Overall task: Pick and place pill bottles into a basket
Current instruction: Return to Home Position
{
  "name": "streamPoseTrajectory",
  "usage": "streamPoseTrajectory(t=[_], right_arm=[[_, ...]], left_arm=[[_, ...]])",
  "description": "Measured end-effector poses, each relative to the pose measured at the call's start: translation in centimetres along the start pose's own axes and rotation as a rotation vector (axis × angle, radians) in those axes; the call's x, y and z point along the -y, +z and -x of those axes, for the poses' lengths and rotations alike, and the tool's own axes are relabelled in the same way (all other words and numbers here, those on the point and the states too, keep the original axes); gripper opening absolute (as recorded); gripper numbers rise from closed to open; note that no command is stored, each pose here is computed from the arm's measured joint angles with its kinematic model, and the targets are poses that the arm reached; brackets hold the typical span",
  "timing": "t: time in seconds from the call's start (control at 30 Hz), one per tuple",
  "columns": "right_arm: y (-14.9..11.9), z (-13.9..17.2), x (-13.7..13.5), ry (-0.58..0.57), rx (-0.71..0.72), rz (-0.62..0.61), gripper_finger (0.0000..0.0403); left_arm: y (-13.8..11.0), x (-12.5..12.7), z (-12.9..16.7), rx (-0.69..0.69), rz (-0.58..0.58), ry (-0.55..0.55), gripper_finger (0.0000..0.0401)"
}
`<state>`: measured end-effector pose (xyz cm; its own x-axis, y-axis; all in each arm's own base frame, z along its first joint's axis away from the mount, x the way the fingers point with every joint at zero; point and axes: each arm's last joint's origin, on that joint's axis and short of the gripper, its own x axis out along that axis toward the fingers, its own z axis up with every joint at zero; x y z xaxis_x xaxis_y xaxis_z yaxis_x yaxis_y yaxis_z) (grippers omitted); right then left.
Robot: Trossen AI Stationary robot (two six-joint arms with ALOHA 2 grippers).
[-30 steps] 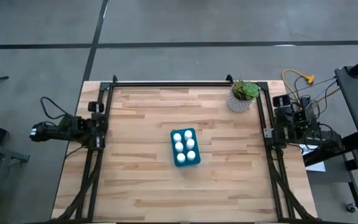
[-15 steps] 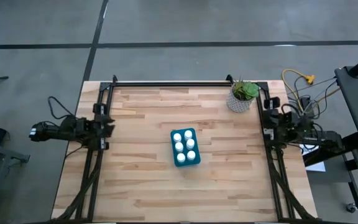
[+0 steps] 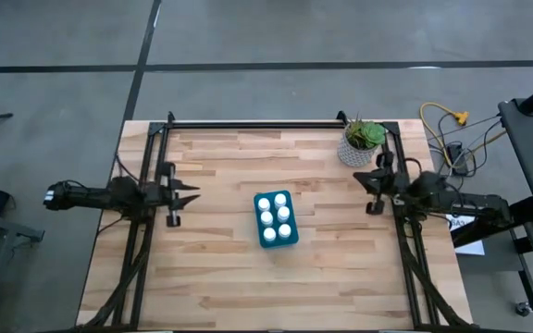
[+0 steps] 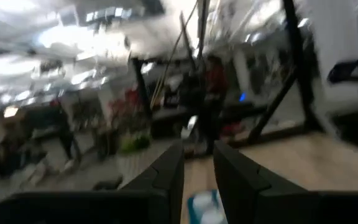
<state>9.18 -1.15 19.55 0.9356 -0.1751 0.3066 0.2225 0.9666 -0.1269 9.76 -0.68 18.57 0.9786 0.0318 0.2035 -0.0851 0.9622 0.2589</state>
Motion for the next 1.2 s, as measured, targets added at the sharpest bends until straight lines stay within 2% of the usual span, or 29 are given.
streamPoseTrajectory(t=[0.1, 0.17, 0.3, 0.87, 1.0, 1.2], right_arm=[[-0.9, 0.0, 0.1, -0.053, -0.105, 0.043, 0.0008], [-1.6, 0.1, 0.0, -0.046, -0.171, 0.066, 0.0008], [-2.6, 0.4, -0.2, -0.022, -0.282, 0.089, 0.0008], [-2.8, 0.3, -0.3, 0.011, -0.305, 0.119, 0.0008], [-2.9, 0.3, -0.4, 0.037, -0.303, 0.041, 0.0008], [-2.9, 0.3, -0.4, 0.019, -0.304, -0.08, 0.0008]], left_arm=[[-1.0, 0.1, 0.1, -0.111, -0.016, 0.027, 0.007], [-1.7, 0.3, 0.1, -0.184, -0.028, 0.007, 0.007], [-2.1, 0.5, 0.1, -0.229, -0.009, -0.01, 0.007], [-2.5, 0.6, -0.1, -0.272, -0.016, -0.022, 0.007], [-2.5, 0.6, -0.1, -0.271, -0.017, -0.022, 0.007], [-2.5, 0.6, -0.1, -0.276, -0.017, -0.023, 0.007]])
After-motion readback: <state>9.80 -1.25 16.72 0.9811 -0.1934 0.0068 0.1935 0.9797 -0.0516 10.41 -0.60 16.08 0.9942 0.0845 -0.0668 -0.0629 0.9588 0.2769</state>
